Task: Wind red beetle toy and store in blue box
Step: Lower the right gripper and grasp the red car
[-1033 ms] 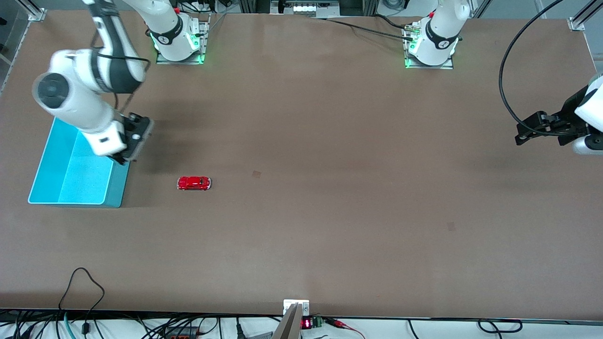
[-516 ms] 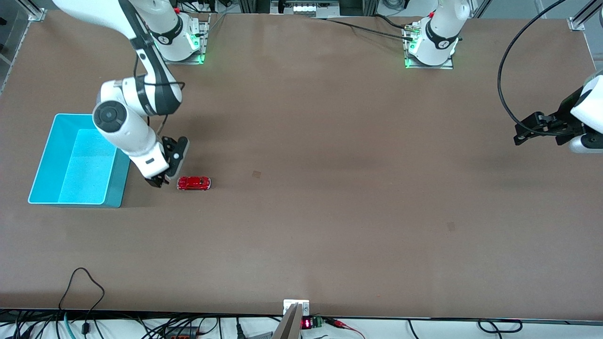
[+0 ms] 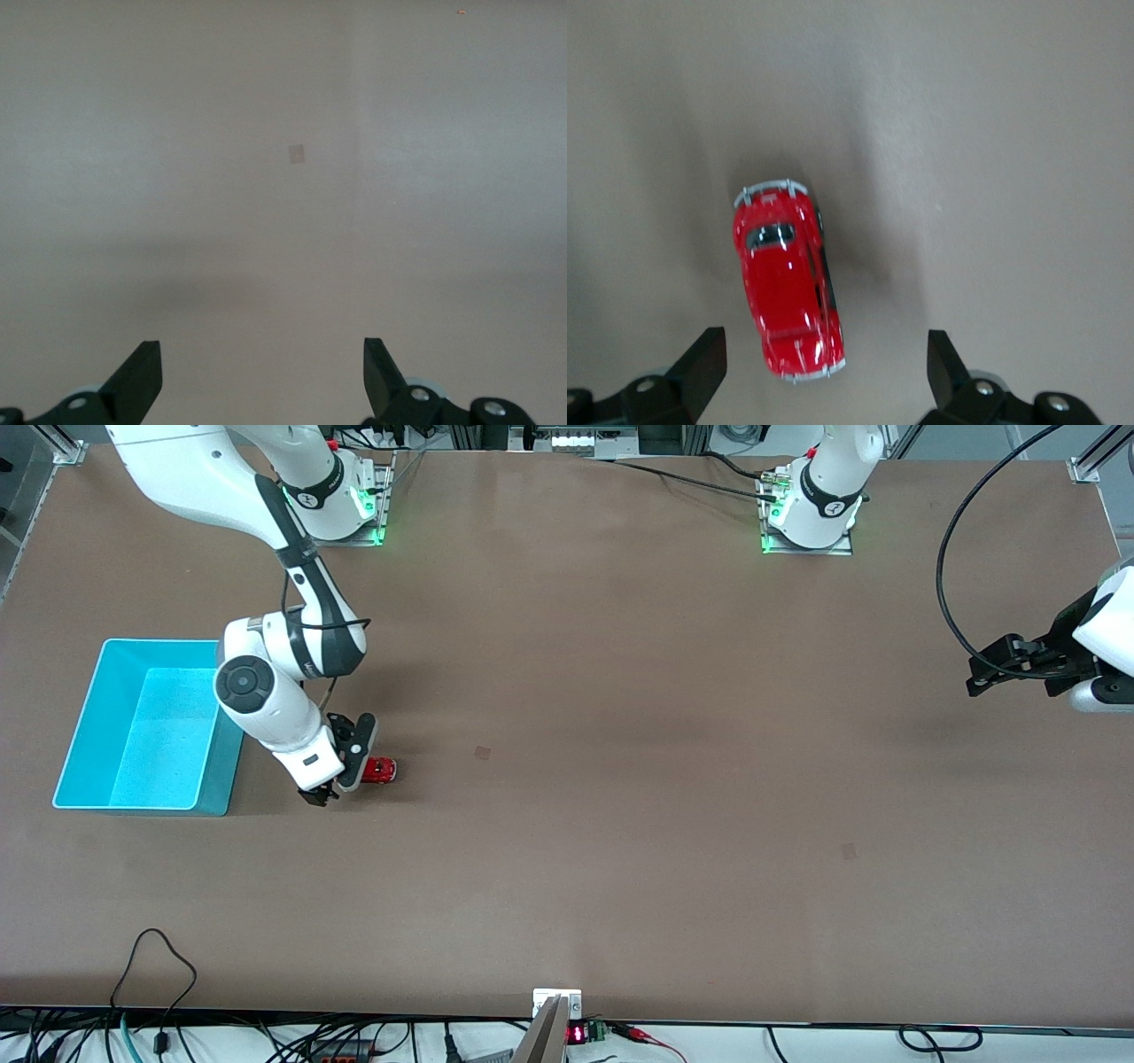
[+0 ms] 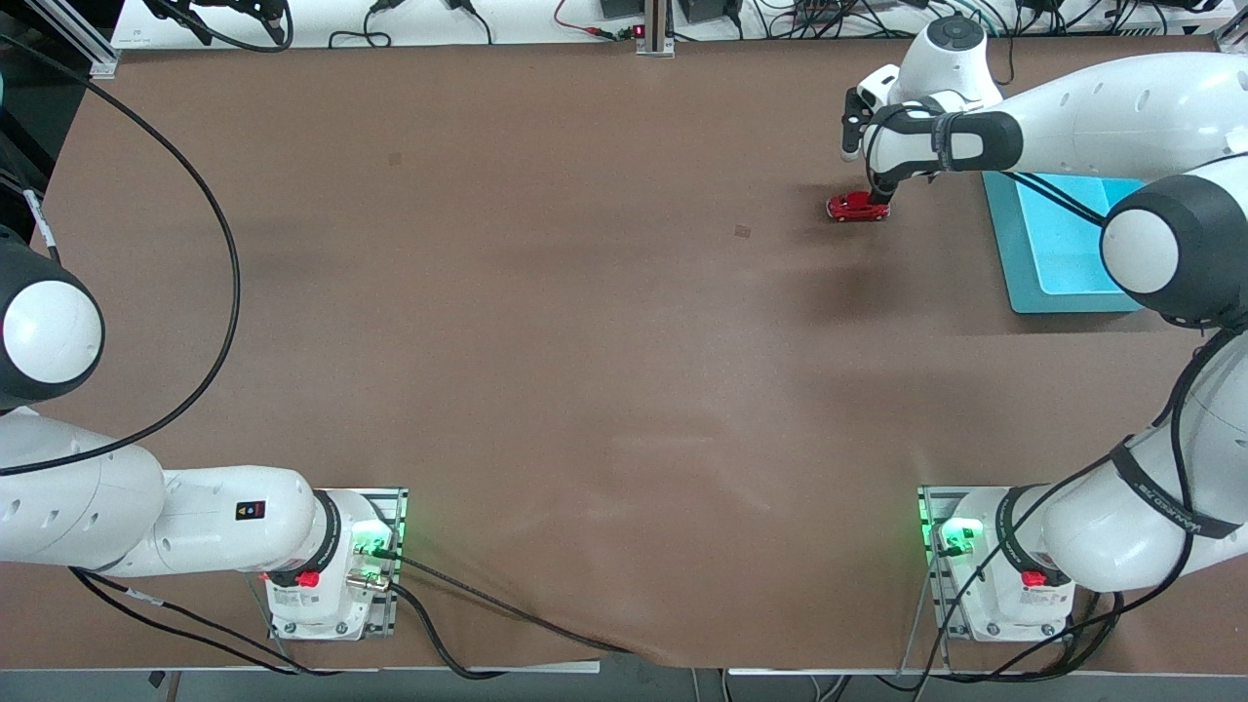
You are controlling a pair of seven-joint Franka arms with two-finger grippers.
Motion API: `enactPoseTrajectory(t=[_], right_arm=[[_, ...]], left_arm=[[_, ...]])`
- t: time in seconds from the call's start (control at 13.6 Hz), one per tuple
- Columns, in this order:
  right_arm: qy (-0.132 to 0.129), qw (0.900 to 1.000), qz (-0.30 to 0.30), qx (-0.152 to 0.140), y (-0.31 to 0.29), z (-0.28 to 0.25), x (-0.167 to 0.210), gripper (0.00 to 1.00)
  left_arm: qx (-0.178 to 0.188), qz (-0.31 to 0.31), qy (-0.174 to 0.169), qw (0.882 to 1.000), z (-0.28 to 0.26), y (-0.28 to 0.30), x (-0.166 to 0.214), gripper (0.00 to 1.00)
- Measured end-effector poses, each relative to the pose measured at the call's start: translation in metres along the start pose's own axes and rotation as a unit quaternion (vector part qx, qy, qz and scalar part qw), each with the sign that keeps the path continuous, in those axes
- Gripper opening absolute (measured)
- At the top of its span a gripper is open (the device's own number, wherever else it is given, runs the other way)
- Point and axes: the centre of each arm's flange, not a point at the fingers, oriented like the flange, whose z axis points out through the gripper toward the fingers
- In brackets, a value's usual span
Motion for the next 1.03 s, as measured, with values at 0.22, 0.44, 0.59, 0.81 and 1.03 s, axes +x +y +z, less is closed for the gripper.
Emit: enactPoseTrajectory(t=[0.22, 0.44, 0.59, 0.81, 1.03], right_arm=[[-0.004, 1.000, -0.010, 0.009, -0.008, 0.015, 0.010, 1.00], [-0.008, 1.000, -0.012, 0.016, -0.011, 0.030, 0.010, 1.00], [-0.009, 1.000, -0.012, 0.017, -0.012, 0.036, 0.010, 1.00], [-0.008, 1.000, -0.013, 0.016, -0.013, 0.042, 0.010, 0.80], [-0.007, 1.000, -0.013, 0.014, -0.012, 0.040, 0.011, 0.46]], left_arm=[[0.000, -0.002, 0.000, 1.000, 0.000, -0.004, 0.000, 1.00], [0.000, -0.004, -0.001, 1.000, 0.001, -0.007, 0.000, 1.00], [0.000, -0.005, -0.001, 1.000, 0.001, -0.008, 0.000, 1.00], [0.000, -0.004, -0.001, 1.000, 0.001, -0.008, 0.000, 1.00], [0.000, -0.003, -0.001, 1.000, 0.001, -0.007, 0.000, 1.00]])
